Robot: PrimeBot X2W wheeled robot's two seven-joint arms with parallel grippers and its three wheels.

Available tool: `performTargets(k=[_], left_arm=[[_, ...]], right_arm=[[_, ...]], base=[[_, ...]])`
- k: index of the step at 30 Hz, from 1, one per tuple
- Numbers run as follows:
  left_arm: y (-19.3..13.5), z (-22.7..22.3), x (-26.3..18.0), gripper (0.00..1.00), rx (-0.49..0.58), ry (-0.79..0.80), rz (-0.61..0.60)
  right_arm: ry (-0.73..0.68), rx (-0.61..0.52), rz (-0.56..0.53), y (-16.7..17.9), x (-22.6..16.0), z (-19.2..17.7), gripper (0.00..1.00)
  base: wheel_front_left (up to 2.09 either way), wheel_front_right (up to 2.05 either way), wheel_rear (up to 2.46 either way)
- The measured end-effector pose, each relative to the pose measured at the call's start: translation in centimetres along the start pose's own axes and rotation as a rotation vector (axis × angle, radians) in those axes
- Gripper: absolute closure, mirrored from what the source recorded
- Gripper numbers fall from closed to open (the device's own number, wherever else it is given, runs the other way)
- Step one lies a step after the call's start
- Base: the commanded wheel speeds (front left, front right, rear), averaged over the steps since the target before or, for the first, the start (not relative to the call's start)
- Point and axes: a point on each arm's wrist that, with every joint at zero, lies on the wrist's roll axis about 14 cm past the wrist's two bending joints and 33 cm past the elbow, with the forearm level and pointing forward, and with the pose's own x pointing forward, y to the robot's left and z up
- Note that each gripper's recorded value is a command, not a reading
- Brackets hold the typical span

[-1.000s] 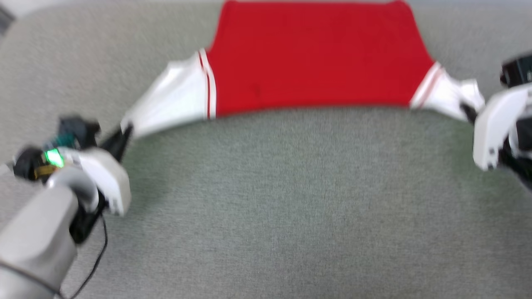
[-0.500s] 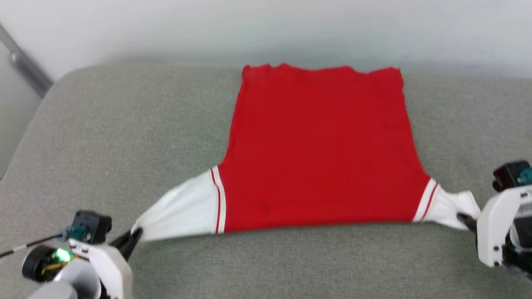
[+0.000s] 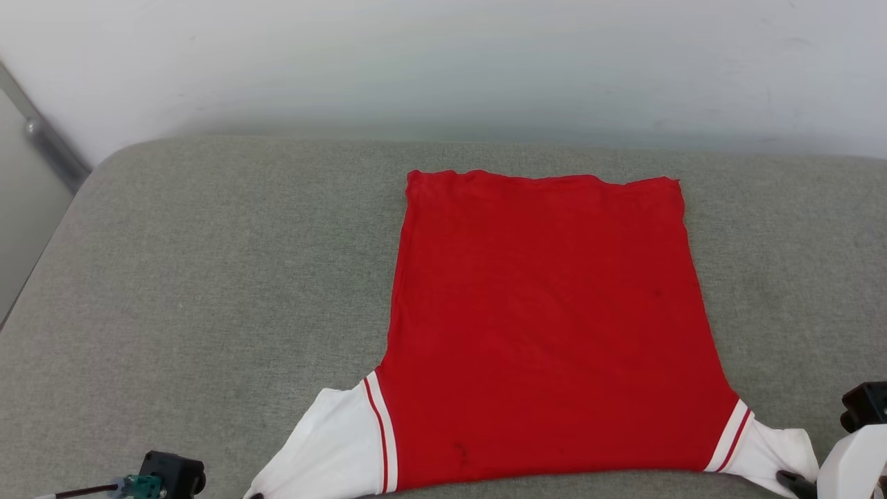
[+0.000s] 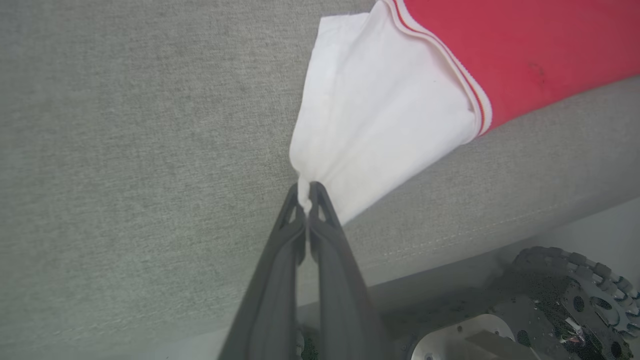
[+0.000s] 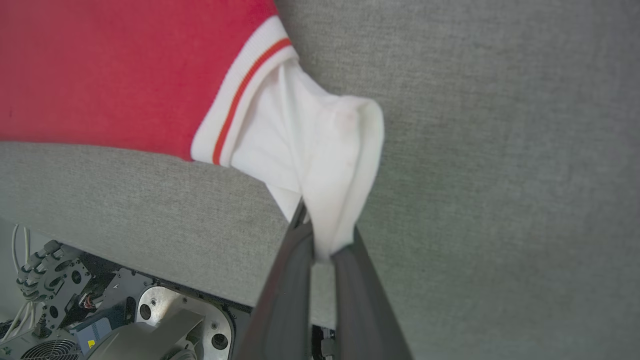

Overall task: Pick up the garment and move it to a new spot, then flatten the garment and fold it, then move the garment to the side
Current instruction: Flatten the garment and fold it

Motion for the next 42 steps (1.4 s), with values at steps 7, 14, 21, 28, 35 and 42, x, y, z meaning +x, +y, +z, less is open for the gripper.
performTargets(k=[7, 14, 21, 28, 35, 42], left_arm=[[-1.4, 0.1, 0.1, 1.00, -0.018, 0.009, -0.046], [-3.3, 0.3, 0.0, 1.00, -0.033, 0.025, -0.110], [-5.0, 1.7, 0.1, 1.00, -0.018, 0.027, -0.166], [-5.8, 2.9, 1.1, 1.00, -0.035, 0.037, -0.194], [-5.3, 3.0, 2.7, 1.00, -0.049, 0.053, -0.179], [-5.1, 2.2, 3.1, 1.00, -0.068, 0.087, -0.146]], right_arm=[[-0.021, -0.019, 0.010, 0.7, -0.5, 0.8, 0.00], [-0.112, -0.053, 0.040, 1.4, -1.1, 5.5, 0.00], [-0.195, -0.109, 0.041, 1.8, -0.3, 13.5, 0.00], [-0.164, -0.118, 0.024, 1.9, 4.0, 20.9, 0.00], [-0.054, -0.112, -0.040, 1.6, 10.5, 25.6, 0.00], [0.063, -0.030, -0.063, 1.7, 16.6, 26.4, 0.00]], base=[[0.00, 0.00, 0.00], [0.00, 0.00, 0.00], [0.00, 0.00, 0.00], [0.00, 0.00, 0.00], [0.00, 0.00, 0.00], [0.00, 0.00, 0.00]])
